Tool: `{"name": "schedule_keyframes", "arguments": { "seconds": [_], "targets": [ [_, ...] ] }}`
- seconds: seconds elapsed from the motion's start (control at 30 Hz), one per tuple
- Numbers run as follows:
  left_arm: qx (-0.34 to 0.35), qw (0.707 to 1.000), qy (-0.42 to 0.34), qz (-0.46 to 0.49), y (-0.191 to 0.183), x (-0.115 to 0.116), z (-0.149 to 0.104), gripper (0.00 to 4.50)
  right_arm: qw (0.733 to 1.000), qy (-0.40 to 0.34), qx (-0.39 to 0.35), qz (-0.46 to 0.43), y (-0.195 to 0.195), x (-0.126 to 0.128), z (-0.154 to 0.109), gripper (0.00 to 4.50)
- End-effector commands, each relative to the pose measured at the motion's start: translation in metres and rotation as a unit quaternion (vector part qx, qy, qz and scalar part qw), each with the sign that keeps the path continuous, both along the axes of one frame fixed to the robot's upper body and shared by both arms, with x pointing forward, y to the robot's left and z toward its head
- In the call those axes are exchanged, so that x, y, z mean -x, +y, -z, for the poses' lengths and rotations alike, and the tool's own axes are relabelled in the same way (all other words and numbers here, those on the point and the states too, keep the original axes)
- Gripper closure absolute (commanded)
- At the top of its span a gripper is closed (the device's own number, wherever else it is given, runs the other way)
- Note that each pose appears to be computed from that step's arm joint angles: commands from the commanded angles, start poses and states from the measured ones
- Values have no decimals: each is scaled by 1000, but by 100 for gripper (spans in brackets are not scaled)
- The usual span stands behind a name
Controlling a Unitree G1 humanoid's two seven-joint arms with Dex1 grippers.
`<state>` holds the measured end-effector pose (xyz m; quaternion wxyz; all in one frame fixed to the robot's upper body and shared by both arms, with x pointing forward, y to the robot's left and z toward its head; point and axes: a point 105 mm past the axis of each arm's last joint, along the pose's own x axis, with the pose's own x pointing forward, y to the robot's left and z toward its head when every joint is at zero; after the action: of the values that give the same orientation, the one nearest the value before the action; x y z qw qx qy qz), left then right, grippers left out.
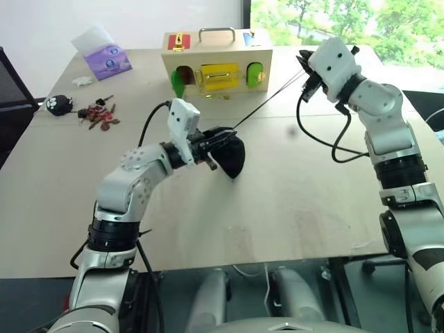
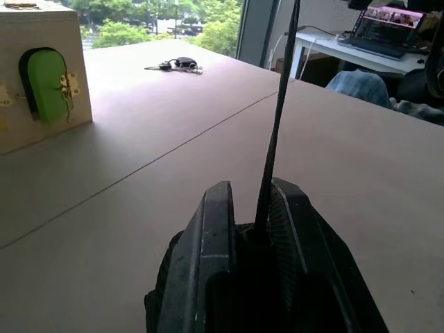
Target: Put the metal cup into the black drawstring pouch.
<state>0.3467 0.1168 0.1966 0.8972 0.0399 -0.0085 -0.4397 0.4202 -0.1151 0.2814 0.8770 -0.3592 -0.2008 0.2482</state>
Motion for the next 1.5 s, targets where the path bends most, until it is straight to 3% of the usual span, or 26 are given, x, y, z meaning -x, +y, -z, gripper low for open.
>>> {"name": "schedule_keyframes", "arguments": {
  "seconds": [0.03, 0.13, 0.17, 0.2, 0.23, 0.3, 0.4, 0.43, 0.5, 0.53, 0.63, 0.73, 0.93, 1.1, 1.3, 1.5],
  "targets": [
    [-10, 999, 1, -32, 8, -8, 2, 435, 998, 27, -52, 28, -30, 7, 1, 450],
    [18, 1000, -13, 5, -14, -4, -15, 435, 993, 97, -60, 2, -27, 17, 35, 450],
    [32, 999, -16, 24, -22, 0, -23, 333, 991, 121, -63, -3, -28, 20, 48, 450],
    [40, 998, -22, 35, -28, 3, -31, 306, 988, 140, -64, -11, -28, 25, 57, 450],
    [46, 998, -26, 36, -29, 4, -37, 255, 987, 150, -66, -9, -31, 28, 63, 385],
    [52, 998, -30, 33, -26, 8, -46, 169, 984, 167, -66, -2, -38, 35, 72, 315],
    [71, 997, -28, 5, -14, 13, -55, 17, 978, 197, -72, 17, -54, 45, 83, 167],
    [77, 997, -25, -3, -9, 16, -57, 0, 975, 208, -79, 23, -61, 50, 87, 118],
    [88, 996, -19, -27, 4, 22, -57, 0, 965, 246, -90, 20, -68, 64, 100, 23],
    [89, 995, -20, -49, 13, 23, -56, 0, 962, 256, -95, 20, -71, 72, 105, 9],
    [73, 988, -28, -137, 42, 26, -44, 0, 951, 285, -119, -4, -68, 99, 115, 9],
    [129, 986, 8, -108, 54, 44, -35, 0, 945, 303, -122, -4, -67, 115, 126, 9],
    [79, 980, 35, -177, 81, 67, 8, 0, 937, 328, -120, 12, -72, 143, 148, 9],
    [80, 976, 56, -194, 86, 88, 30, 0, 936, 332, -114, -10, -69, 165, 148, 9],
    [85, 976, 71, -187, 84, 105, 39, 0, 935, 331, -126, -18, -71, 176, 147, 9],
    [70, 976, 95, -184, 85, 116, 48, 0, 943, 296, -147, 46, -91, 175, 154, 9]
  ]
}}
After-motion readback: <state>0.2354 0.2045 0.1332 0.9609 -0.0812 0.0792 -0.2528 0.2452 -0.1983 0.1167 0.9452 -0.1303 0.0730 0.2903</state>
